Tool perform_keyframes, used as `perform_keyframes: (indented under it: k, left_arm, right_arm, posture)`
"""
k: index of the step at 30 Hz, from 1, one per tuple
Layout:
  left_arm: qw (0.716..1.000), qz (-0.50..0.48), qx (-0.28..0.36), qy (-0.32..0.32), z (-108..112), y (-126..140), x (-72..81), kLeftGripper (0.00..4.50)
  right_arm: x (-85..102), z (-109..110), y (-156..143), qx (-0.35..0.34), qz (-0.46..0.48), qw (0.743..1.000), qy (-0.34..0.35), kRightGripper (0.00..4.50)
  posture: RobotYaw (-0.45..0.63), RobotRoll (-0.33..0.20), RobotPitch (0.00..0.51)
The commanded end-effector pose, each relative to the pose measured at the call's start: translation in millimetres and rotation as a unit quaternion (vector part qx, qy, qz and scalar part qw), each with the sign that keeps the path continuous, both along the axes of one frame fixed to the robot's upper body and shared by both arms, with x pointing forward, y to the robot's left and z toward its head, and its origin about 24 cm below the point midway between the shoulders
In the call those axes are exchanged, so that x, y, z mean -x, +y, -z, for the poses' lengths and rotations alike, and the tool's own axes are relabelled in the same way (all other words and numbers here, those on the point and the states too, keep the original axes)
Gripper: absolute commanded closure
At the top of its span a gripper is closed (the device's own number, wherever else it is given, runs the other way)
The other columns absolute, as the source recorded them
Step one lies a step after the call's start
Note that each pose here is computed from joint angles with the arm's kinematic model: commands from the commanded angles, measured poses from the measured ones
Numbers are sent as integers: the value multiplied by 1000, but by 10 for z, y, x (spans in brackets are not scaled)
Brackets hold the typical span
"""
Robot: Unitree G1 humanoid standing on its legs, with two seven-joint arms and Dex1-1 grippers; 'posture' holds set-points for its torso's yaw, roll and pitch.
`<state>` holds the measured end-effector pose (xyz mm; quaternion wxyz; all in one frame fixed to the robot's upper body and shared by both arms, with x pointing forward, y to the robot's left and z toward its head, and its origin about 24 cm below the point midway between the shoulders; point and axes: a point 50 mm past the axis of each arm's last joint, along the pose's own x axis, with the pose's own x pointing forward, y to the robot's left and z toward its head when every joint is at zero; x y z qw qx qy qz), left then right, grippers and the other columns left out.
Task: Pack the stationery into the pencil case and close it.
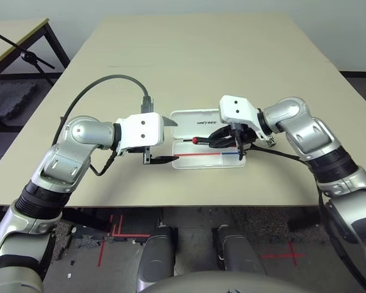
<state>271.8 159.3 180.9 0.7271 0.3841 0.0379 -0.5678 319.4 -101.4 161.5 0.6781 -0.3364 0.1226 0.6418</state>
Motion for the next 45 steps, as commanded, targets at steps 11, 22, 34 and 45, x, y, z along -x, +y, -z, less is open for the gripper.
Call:
perform_keyframes:
  k: [11,22,34,45]
  left_arm:
    - [1000,-11,-13,-7,-7,55,25,0]
    - [1000,-10,-16,-3,35,61,56,0]
    - [1000,-20,-14,0,44,89,85,0]
    - [999,-50,-4,4,52,203,66,0]
  right_arm:
    - [-76,171,60,11,-7,1000,-18,3656]
    - [-33,-1,-67,-25,-7,1000,-2,41]
    - [108,-357,-656,-82,47,995,24,41]
    - [520,-539,-936,-137,69,986,61,41]
  posture:
    - [101,0,73]
    - [92,0,80]
    - [76,0,87]
    - [49,0,90]
